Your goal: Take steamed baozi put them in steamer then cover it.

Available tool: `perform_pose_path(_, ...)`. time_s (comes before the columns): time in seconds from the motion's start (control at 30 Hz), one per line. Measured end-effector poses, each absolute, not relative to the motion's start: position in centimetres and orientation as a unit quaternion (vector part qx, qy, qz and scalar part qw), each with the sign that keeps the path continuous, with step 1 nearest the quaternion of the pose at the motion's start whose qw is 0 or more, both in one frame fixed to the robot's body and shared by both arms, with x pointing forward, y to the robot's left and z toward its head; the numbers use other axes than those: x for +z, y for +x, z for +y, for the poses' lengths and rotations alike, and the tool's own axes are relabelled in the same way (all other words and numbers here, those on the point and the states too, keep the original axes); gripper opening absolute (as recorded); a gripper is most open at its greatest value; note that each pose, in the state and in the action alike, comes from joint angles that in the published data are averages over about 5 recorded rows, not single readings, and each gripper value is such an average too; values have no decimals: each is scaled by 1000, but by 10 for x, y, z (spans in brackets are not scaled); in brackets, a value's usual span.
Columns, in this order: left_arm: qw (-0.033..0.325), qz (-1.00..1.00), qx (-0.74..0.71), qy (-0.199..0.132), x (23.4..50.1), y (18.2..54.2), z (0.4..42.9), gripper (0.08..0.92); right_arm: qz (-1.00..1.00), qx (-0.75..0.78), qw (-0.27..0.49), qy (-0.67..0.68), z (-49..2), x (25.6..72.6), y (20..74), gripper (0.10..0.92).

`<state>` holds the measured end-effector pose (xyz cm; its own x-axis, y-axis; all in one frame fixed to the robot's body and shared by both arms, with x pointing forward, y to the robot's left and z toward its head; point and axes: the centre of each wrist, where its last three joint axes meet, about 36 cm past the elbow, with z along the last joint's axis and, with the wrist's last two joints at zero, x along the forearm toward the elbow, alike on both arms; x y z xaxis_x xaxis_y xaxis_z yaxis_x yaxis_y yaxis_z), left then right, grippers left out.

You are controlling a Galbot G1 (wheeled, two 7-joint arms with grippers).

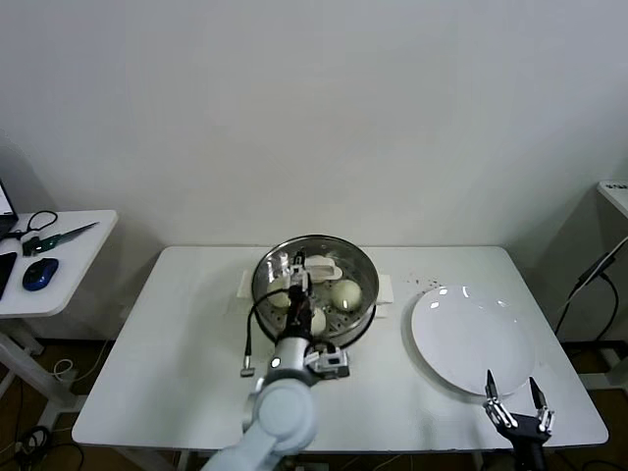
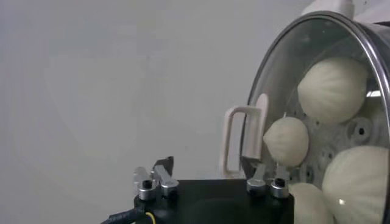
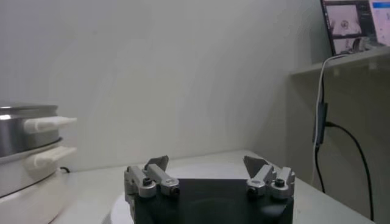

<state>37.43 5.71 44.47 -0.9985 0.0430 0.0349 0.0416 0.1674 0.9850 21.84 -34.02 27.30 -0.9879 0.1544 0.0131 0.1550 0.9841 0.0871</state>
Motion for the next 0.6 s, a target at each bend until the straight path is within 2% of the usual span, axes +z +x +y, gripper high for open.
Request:
perform_pose_path(0.13,14,787,615,42,454,361,81,814,-996,-38,4,-75,-338,277,221,823)
perform_pose_path(0.33,23,852,519,61,461,352,129,822,-998,-21,2,-64,-335,282,225,823)
perform_pose_path(0.47,13,903,425,65,458,347,169,823,-998,-10,1,-57,-335,283,229,823)
perform_pose_path(0.6,-6,943,328,65,441,336,211,823,-999,-4,3,-51,-334,282,231,823)
